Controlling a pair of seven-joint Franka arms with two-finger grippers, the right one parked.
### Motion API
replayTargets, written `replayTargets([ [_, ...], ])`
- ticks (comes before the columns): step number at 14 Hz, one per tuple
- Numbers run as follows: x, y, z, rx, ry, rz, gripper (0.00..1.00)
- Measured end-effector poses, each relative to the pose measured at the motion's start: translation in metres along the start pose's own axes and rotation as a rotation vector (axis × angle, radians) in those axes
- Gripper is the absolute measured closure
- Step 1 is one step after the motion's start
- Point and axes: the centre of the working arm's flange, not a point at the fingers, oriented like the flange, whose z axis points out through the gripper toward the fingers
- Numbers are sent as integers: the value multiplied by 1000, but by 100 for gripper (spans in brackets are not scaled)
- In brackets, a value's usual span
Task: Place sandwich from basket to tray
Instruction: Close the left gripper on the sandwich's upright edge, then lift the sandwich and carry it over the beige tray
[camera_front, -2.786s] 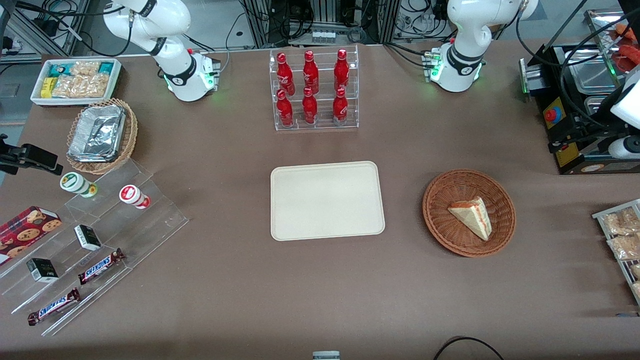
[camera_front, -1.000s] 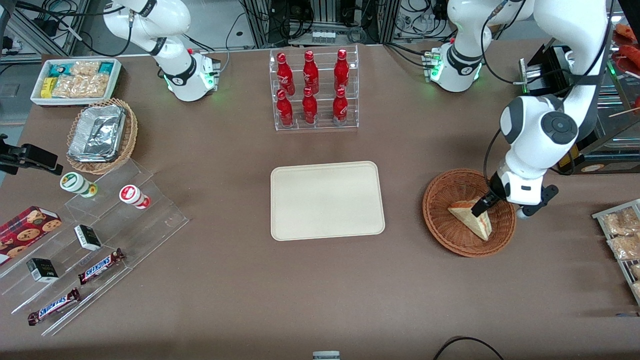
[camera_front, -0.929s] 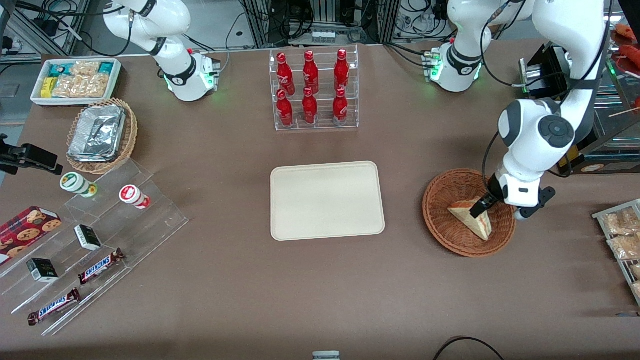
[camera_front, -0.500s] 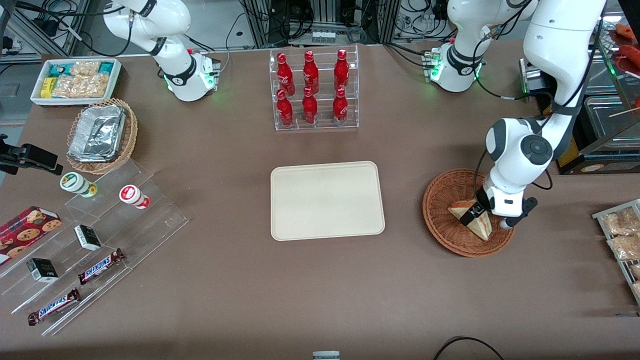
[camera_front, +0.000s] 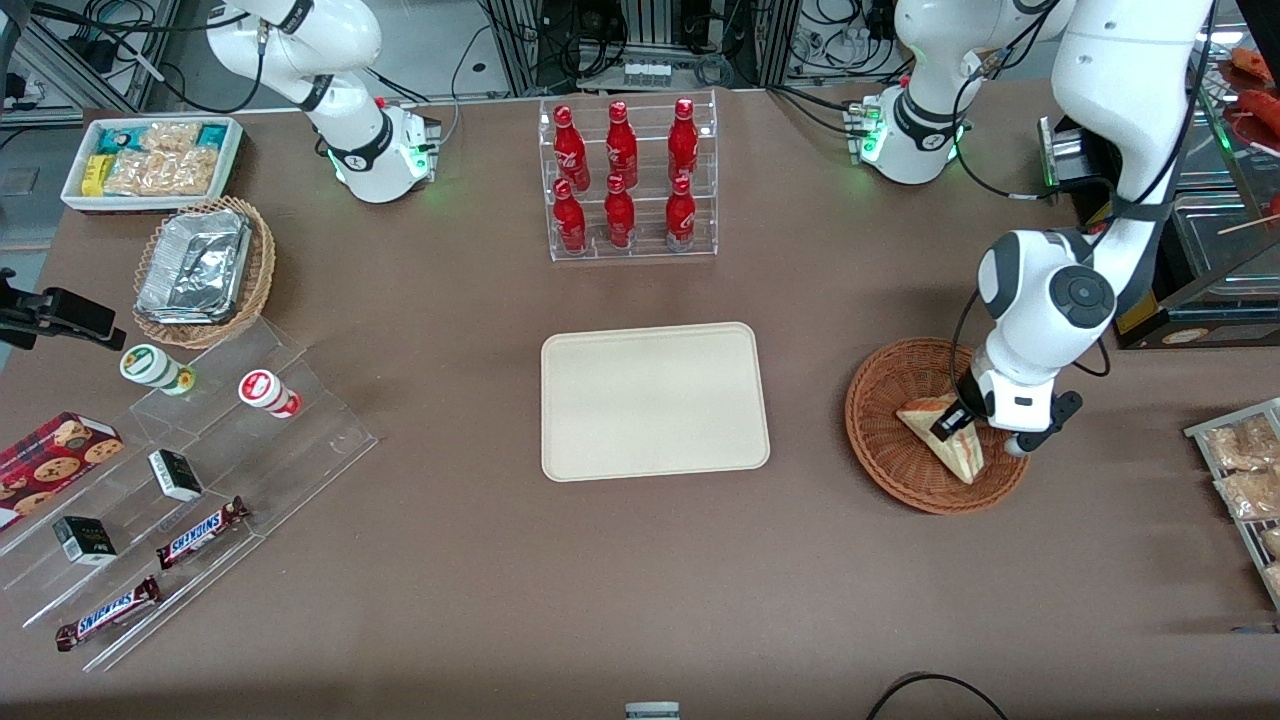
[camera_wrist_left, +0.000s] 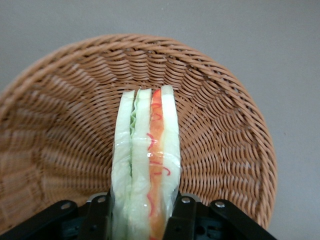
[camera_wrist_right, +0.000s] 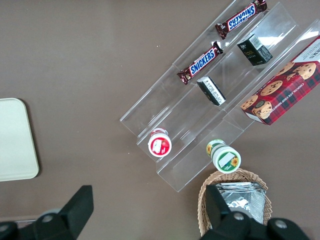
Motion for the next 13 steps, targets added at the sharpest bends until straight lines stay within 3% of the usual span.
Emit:
replayTargets([
  [3,-4,20,-68,53,-8,57,80],
  [5,-14,51,-120,61,-8,106,81],
  [10,-86,151,-195,7,-11,302,81],
  [13,-143,196,-186,-21,-53,429,81],
])
